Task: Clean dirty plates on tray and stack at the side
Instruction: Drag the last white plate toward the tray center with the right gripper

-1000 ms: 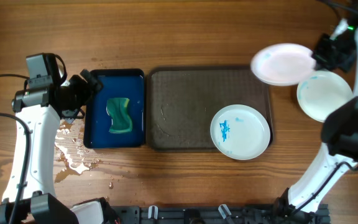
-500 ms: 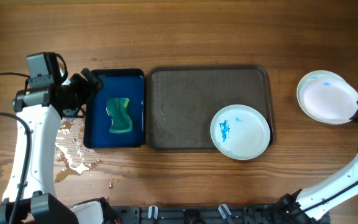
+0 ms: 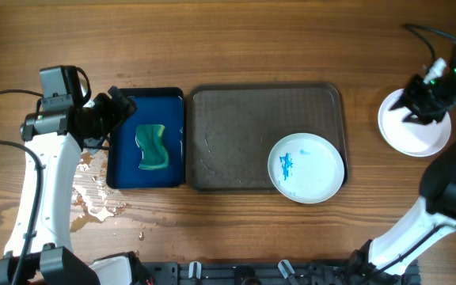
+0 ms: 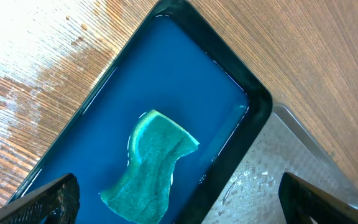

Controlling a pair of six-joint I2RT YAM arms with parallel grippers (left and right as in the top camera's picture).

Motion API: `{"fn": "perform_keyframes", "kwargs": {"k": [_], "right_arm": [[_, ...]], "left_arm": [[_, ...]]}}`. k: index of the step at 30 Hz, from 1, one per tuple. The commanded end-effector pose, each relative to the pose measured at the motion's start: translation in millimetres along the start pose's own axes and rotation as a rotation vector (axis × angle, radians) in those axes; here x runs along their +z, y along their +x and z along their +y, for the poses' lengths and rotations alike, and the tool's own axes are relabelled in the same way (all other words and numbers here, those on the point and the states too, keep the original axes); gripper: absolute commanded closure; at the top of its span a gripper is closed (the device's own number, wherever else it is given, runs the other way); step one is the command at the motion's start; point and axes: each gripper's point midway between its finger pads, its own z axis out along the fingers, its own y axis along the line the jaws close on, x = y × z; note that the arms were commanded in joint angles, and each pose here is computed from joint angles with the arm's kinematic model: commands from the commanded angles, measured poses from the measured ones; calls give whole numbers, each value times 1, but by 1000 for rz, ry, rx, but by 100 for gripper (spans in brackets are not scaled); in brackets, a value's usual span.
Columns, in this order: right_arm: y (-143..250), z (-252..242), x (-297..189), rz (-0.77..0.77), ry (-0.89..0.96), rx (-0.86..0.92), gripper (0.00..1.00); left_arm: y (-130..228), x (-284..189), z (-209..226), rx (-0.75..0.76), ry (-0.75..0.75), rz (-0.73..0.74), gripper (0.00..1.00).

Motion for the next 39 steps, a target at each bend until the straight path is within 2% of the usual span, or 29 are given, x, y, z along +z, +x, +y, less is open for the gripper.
{"fn": "perform_keyframes", "kwargs": {"k": [1,2,7,10,11,15,19,22,23,25,30,32,35,39], "right_arm": [[29,8,-34,-66,136,-10,56],[39,6,-37,-64,174,9,53],[108,0,-12,0,148,74,51],[146,-6,12,0,130,76,41],[150,-5,18,0,123,66,38],[167,8,57,55,46,67,37],[180,18,90,81,-28,56,38],[182,18,102,77,-31,66,59],[182,21,105,82,-35,61,60],[183,24,108,84,-34,48,60],[189,26,115,110,-6,32,50],[185,29,114,97,-14,-28,49],[176,37,99,76,-21,-120,49],[161,46,66,4,-7,-152,46]], "left_arm": [[1,4,-1,-2,0,12,0],[1,5,-1,-2,0,13,0],[-1,7,-2,6,3,9,0],[-2,7,-3,7,5,5,0],[-2,7,-3,8,7,3,0],[-2,7,-3,8,7,3,0],[-2,7,-3,8,7,3,0],[-2,7,-3,8,7,4,0],[-2,7,-3,8,7,3,0],[-2,7,-3,8,7,3,0],[-2,7,-3,11,7,3,0],[-2,7,-3,11,7,3,0],[-2,7,-3,10,7,3,0],[-2,7,-3,10,7,4,0]]}}
